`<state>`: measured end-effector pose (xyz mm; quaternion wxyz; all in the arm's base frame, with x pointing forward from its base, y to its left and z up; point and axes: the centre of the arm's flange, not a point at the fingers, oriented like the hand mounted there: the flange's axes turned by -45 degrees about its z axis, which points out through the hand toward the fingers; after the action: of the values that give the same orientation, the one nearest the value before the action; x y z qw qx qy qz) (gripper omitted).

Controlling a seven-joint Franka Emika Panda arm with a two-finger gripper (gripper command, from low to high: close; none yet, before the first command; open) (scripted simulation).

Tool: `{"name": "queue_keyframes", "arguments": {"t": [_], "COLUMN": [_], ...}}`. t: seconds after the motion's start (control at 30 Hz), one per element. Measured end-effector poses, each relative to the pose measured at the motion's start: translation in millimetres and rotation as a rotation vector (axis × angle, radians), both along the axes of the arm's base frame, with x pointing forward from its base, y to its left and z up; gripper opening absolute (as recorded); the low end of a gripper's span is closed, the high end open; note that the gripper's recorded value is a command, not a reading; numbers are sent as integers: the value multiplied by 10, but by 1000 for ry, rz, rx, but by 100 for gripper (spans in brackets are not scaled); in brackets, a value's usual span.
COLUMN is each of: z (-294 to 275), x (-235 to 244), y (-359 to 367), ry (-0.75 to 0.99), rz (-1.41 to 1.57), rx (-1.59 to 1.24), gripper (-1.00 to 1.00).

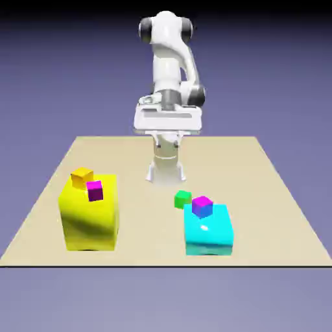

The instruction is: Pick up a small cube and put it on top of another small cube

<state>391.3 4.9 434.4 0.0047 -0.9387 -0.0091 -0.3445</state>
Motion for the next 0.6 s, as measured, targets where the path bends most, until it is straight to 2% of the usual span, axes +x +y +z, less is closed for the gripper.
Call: {"name": "queue_keyframes", "arguments": {"t": [0.23,0.53,0.6], "z": [-1318,-2575,-2597], "x": [-203,-1097,-1124], "y": [72,285,288], "ry": [549,1254,1271], "rz": [-156,-398,-405], "rx": [153,275,278], "gripper": [0,0,0]}}
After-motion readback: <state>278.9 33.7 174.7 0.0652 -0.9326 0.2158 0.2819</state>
